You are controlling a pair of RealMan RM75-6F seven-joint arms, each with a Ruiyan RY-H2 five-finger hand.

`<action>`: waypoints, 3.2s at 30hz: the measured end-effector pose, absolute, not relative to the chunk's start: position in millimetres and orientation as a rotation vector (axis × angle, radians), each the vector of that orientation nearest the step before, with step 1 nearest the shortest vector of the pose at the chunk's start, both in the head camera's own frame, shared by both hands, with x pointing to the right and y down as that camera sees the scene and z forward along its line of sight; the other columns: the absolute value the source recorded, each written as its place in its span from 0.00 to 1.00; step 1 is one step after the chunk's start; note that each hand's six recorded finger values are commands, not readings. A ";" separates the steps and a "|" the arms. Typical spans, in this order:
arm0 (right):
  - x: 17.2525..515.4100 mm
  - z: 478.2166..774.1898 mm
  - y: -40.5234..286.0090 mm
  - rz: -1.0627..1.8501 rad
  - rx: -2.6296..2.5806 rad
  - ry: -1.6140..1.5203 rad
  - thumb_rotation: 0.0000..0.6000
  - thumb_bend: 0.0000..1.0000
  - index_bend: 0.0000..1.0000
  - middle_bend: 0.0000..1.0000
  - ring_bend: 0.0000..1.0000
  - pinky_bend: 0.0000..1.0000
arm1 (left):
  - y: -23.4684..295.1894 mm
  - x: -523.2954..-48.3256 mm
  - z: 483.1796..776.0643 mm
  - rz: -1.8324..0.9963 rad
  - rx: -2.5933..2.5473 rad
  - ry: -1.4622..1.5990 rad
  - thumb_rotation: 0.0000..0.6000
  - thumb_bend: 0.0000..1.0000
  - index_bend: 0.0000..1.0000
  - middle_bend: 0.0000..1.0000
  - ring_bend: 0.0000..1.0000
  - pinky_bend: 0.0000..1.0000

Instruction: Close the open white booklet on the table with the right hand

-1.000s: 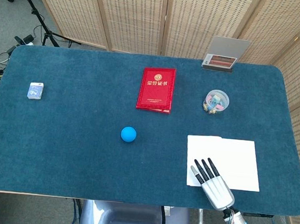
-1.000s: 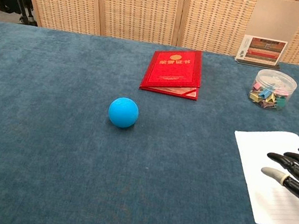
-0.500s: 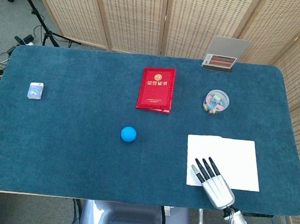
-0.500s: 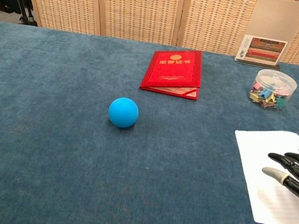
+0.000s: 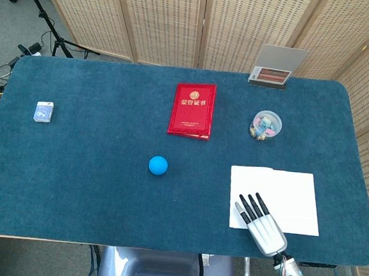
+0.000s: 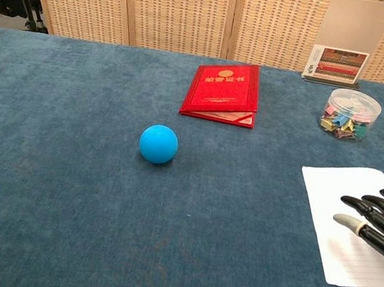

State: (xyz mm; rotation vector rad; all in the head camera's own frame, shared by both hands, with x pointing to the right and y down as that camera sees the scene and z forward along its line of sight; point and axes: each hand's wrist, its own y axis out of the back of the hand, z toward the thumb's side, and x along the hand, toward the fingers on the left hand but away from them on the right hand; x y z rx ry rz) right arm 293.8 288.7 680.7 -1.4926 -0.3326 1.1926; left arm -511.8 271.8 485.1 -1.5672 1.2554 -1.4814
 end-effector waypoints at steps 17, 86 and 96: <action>294.8 688.4 283.6 1.209 -1.505 -0.362 1.00 0.71 0.00 0.00 0.00 0.00 | 271.6 -510.9 486.3 -1.485 -1.569 1.250 1.00 0.00 0.00 0.00 0.00 0.00; 447.8 652.7 187.3 1.705 -1.967 -1.596 1.00 0.10 0.00 0.00 0.00 0.00 | 274.9 -511.8 481.1 -1.459 -1.589 1.265 1.00 0.00 0.00 0.00 0.00 0.00; 453.9 588.2 171.8 1.477 -1.581 -1.602 1.00 0.10 0.00 0.00 0.00 0.00 | 274.8 -514.2 478.4 -1.450 -1.586 1.278 1.00 0.00 0.00 0.00 0.00 0.00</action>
